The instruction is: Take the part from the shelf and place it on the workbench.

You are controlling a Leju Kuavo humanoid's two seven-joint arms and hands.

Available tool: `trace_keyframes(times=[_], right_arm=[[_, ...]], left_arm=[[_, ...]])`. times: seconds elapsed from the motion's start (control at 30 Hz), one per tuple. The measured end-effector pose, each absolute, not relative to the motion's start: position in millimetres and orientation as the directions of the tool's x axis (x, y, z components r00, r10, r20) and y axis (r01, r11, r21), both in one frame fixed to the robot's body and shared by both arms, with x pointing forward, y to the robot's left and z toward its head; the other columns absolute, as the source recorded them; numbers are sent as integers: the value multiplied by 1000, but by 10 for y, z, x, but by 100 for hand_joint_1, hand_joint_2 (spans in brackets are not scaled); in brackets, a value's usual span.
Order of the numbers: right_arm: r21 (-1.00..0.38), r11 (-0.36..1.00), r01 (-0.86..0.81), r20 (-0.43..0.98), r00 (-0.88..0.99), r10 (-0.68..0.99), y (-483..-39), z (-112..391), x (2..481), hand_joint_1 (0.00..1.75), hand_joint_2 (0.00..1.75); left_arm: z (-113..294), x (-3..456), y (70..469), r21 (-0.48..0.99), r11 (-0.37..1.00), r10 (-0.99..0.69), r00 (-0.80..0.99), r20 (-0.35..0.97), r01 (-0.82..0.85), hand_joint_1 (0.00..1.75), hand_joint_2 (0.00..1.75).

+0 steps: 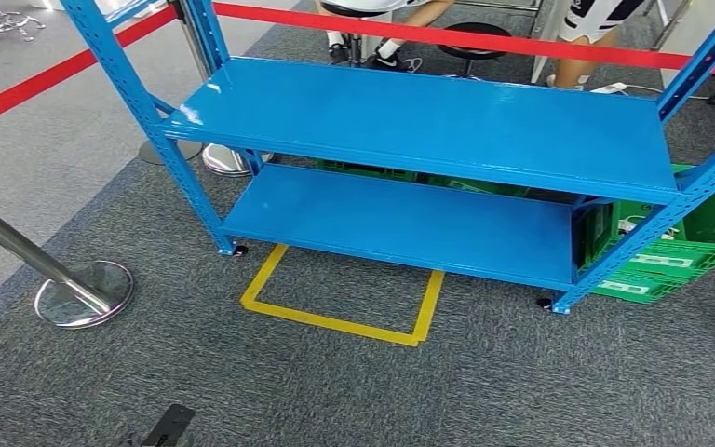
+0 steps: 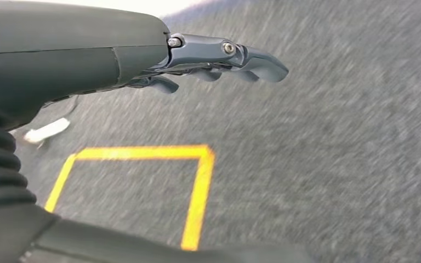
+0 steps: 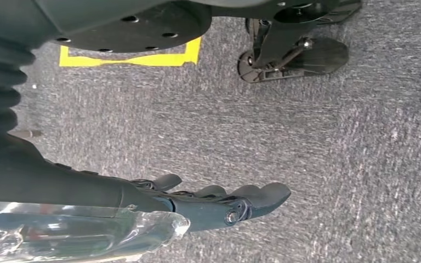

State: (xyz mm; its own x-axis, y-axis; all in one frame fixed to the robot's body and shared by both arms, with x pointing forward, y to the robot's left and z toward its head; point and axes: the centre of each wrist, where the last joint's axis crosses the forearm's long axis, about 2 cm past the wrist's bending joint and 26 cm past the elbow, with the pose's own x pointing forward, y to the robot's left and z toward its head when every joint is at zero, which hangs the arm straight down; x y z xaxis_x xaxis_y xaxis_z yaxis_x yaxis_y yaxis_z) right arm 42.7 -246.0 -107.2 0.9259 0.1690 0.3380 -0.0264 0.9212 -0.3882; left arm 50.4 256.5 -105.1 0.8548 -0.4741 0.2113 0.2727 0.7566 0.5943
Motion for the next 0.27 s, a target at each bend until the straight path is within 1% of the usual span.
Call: trace_keyframes(times=[0.03, 0.07, 0.17, 0.27], right_arm=[[-380, 925, -27, 334, 928, 164, -2459, -1072, 432, 0, 175], [-372, 928, -28, 330, 931, 160, -2457, -1072, 437, 0, 175], [-350, 936, -32, 320, 935, 152, -2452, -1073, 450, 0, 175], [-334, 942, -40, 315, 937, 152, -2449, -1074, 451, 0, 175]], left_arm=[[-1054, 503, 2566, 579, 767, -467, 860, 207, 277, 0, 44], [-1055, 502, 2566, 570, 773, -462, 863, 203, 280, 0, 44], [-1057, 503, 2564, 559, 778, -460, 867, 192, 288, 0, 175], [-1057, 504, 2563, 559, 777, -460, 868, 187, 291, 0, 175]])
